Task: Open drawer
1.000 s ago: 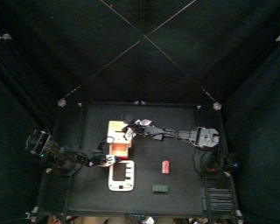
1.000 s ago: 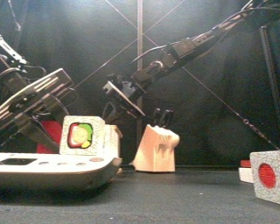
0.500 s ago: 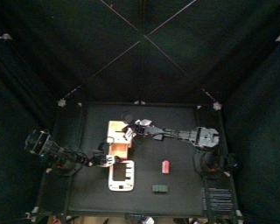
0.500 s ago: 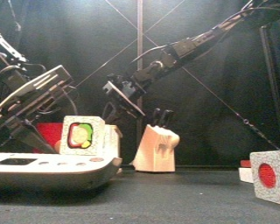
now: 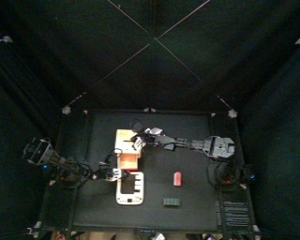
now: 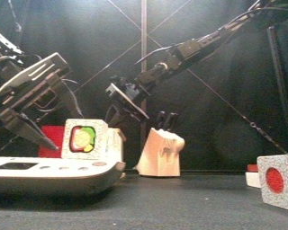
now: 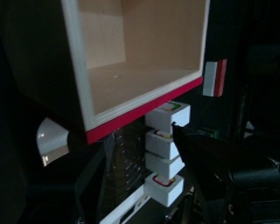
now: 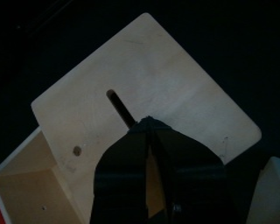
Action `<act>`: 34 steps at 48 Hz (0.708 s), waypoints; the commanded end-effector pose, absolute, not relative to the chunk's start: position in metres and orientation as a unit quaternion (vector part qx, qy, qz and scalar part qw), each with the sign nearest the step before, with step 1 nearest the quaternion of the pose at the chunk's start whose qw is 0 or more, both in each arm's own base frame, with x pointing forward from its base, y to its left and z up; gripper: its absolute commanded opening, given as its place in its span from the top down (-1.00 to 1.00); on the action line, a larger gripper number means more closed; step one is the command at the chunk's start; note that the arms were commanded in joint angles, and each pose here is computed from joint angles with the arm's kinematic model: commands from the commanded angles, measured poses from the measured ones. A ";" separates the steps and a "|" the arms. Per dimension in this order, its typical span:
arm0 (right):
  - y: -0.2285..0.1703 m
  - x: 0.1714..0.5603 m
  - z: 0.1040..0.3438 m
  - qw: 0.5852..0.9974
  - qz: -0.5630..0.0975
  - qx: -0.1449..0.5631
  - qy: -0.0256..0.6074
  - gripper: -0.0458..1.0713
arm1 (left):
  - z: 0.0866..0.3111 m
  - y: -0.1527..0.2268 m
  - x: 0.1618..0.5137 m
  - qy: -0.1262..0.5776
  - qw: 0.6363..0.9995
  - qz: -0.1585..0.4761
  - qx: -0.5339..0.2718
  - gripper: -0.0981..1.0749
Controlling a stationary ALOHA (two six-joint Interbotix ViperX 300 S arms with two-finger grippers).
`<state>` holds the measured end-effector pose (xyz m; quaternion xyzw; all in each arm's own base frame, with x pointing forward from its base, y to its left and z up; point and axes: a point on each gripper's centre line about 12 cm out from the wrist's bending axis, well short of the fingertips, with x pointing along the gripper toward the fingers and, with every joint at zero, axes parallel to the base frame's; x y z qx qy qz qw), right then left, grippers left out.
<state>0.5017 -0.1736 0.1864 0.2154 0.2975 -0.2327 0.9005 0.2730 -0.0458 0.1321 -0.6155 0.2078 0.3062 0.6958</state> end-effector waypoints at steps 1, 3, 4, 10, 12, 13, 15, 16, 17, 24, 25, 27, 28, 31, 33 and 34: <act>-0.177 0.500 0.196 0.902 -0.236 0.217 0.291 0.13 | 0.141 -0.050 0.271 0.207 0.696 0.289 -0.624 -0.70; -0.177 0.500 0.197 0.902 -0.236 0.217 0.290 0.13 | 0.143 -0.050 0.269 0.208 0.696 0.282 -0.627 -0.70; -0.177 0.500 0.197 0.902 -0.236 0.217 0.290 0.13 | 0.145 -0.051 0.268 0.208 0.697 0.278 -0.628 -0.70; -0.176 0.499 0.200 0.903 -0.235 0.216 0.287 0.13 | 0.158 -0.051 0.255 0.208 0.716 0.240 -0.621 -0.69; -0.176 0.499 0.201 0.903 -0.235 0.216 0.287 0.13 | 0.163 -0.050 0.252 0.203 0.726 0.226 -0.617 -0.69; -0.176 0.499 0.202 0.904 -0.234 0.216 0.286 0.13 | 0.165 -0.049 0.250 0.201 0.732 0.218 -0.614 -0.69; -0.176 0.499 0.204 0.905 -0.234 0.216 0.283 0.13 | 0.169 -0.049 0.247 0.200 0.743 0.202 -0.606 -0.69; -0.176 0.499 0.205 0.905 -0.234 0.216 0.282 0.13 | 0.172 -0.049 0.246 0.197 0.749 0.194 -0.602 -0.69; -0.176 0.499 0.206 0.906 -0.234 0.216 0.281 0.13 | 0.174 -0.048 0.244 0.194 0.758 0.186 -0.595 -0.69; -0.176 0.499 0.217 0.910 -0.231 0.219 0.266 0.13 | 0.189 -0.045 0.244 0.176 0.797 0.145 -0.559 -0.69; -0.175 0.499 0.220 0.911 -0.231 0.219 0.262 0.13 | 0.191 -0.045 0.245 0.173 0.802 0.141 -0.554 -0.69; -0.176 0.498 0.225 0.913 -0.230 0.221 0.256 0.13 | 0.195 -0.044 0.247 0.167 0.811 0.132 -0.544 -0.69; -0.176 0.498 0.228 0.914 -0.229 0.221 0.251 0.13 | 0.197 -0.043 0.248 0.164 0.817 0.129 -0.538 -0.69; -0.176 0.497 0.236 0.918 -0.227 0.220 0.239 0.13 | 0.203 -0.040 0.252 0.155 0.836 0.116 -0.514 -0.69; -0.175 0.497 0.242 0.922 -0.224 0.218 0.230 0.13 | 0.207 -0.038 0.255 0.148 0.849 0.108 -0.496 -0.69; -0.175 0.496 0.246 0.924 -0.222 0.218 0.224 0.13 | 0.209 -0.037 0.256 0.145 0.855 0.104 -0.487 -0.69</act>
